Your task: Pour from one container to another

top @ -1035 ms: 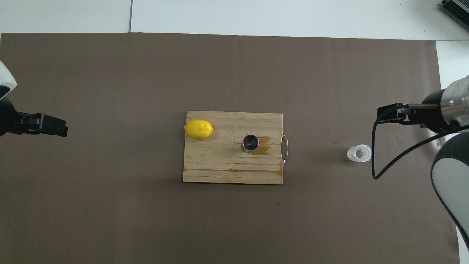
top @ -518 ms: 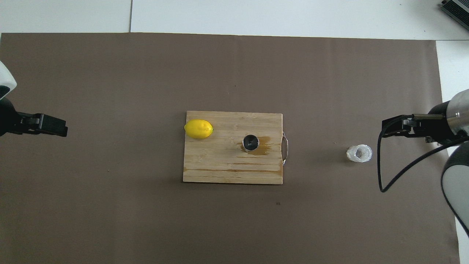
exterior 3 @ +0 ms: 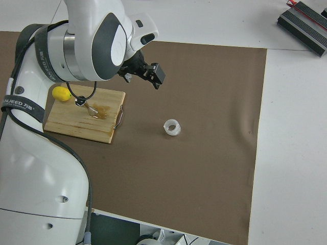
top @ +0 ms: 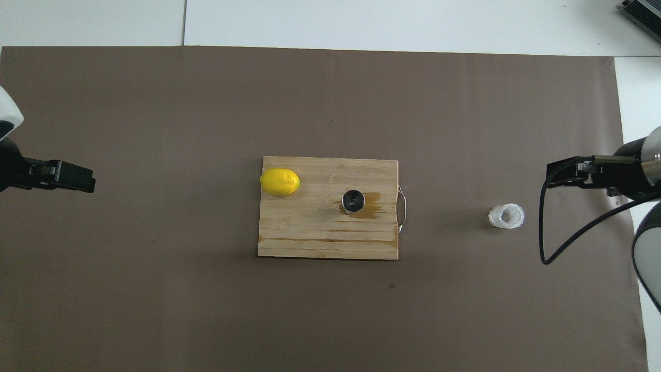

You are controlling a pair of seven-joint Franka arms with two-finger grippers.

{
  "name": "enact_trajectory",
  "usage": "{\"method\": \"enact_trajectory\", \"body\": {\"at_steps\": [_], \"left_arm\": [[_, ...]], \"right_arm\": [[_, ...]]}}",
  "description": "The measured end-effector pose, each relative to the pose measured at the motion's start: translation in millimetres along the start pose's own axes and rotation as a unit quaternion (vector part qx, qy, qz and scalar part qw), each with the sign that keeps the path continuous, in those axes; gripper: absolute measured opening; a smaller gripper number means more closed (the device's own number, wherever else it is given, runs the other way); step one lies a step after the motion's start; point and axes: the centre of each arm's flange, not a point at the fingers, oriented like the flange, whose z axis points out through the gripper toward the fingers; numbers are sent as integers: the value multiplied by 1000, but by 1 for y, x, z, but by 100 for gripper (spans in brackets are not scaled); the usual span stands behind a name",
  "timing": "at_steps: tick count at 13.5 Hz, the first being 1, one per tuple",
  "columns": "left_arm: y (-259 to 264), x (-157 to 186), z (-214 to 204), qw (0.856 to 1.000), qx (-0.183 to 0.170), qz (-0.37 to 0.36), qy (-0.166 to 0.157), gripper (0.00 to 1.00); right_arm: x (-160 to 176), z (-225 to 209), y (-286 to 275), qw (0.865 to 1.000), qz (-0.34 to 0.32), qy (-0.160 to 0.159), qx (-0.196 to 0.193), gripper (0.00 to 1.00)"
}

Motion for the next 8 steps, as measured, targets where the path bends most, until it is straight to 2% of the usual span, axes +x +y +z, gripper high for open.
{"method": "enact_trajectory", "body": {"at_steps": [8], "left_arm": [[0,0,0,1000,0,0,0,100]], "right_arm": [[5,4,40,1000,29,-11,1,100]]}}
